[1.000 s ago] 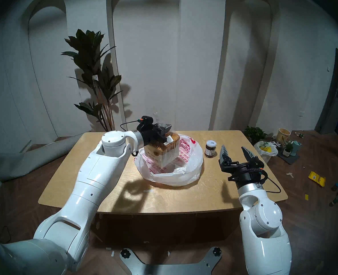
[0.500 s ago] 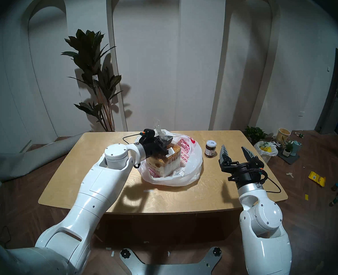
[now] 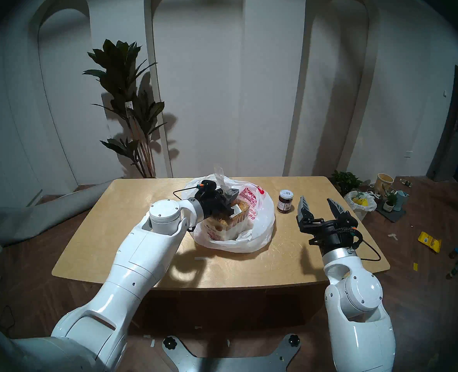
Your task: Bag the groceries: heavy items first, fragile items on top
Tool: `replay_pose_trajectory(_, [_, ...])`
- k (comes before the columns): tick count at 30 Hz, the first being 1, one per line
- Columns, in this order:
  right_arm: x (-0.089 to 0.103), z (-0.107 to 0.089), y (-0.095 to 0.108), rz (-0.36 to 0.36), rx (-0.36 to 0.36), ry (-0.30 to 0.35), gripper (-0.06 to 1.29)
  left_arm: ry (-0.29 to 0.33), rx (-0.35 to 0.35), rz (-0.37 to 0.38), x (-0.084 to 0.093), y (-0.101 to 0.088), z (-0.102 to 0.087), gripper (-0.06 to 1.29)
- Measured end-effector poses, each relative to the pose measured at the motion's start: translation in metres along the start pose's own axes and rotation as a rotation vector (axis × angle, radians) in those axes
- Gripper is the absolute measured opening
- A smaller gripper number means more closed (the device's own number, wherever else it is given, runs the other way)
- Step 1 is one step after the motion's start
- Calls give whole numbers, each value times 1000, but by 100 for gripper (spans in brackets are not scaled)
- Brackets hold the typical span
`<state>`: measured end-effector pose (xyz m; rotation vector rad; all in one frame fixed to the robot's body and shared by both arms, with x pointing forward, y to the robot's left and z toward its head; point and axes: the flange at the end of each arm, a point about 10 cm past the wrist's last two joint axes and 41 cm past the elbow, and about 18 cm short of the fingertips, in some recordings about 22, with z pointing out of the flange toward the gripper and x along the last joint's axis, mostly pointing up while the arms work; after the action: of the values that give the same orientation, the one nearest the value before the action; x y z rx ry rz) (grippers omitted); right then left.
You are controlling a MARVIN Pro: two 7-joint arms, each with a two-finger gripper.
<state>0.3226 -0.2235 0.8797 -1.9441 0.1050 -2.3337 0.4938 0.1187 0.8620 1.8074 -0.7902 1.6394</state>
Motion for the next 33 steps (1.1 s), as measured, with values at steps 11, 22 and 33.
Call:
replay_pose_trajectory(11, [0, 0, 0, 0, 0, 0, 123, 7, 3, 11, 2, -1, 0, 5])
replay_pose_trajectory(22, [0, 0, 0, 0, 0, 0, 123, -3, -23, 0, -7, 6, -3, 5])
replay_pose_trajectory(33, [0, 0, 0, 0, 0, 0, 123, 9, -6, 50, 8, 2, -6, 124])
